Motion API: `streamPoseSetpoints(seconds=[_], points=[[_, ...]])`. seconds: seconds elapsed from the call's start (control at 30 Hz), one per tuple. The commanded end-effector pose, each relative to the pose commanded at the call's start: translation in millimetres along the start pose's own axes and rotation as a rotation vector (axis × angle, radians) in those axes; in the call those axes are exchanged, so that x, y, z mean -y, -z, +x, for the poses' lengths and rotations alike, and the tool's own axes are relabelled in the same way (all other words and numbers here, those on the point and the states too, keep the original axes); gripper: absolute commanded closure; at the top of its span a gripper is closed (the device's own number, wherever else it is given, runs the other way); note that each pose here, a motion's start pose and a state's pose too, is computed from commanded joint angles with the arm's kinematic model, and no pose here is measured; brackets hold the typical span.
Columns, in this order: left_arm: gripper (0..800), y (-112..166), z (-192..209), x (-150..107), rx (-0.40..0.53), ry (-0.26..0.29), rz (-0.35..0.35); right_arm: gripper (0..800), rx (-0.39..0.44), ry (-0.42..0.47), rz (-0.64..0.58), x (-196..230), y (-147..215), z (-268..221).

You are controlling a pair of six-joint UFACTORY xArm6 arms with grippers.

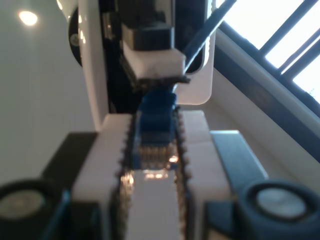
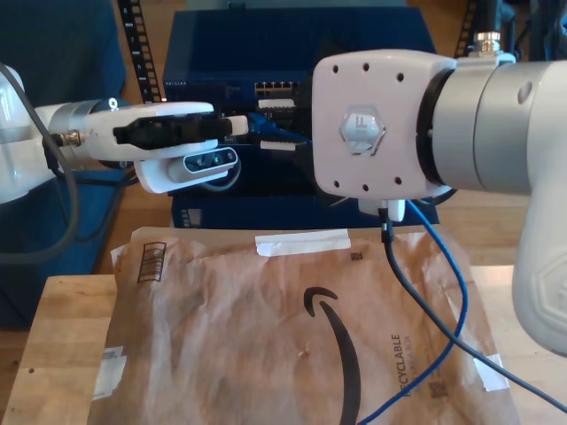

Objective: Grab the cable and plug it in

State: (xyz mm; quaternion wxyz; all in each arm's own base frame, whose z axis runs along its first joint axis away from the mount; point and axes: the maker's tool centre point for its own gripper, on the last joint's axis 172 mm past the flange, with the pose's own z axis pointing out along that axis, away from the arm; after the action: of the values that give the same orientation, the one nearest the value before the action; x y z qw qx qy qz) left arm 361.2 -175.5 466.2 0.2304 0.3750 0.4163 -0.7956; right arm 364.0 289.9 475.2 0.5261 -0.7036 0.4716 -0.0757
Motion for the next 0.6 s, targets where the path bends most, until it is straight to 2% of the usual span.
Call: streamPoseSetpoints(seconds=[0.33,0.6], points=[[779,-1.3,0.8,0.2,-0.003,0.002,0.004,577,-0.001,0.0,0.0,0.0,-0.5,0.3],[778,-1.6,0.6,0.6,-0.004,0.001,0.004,640,-0.001,-0.002,0.0,0.0,-0.5,0.3]])
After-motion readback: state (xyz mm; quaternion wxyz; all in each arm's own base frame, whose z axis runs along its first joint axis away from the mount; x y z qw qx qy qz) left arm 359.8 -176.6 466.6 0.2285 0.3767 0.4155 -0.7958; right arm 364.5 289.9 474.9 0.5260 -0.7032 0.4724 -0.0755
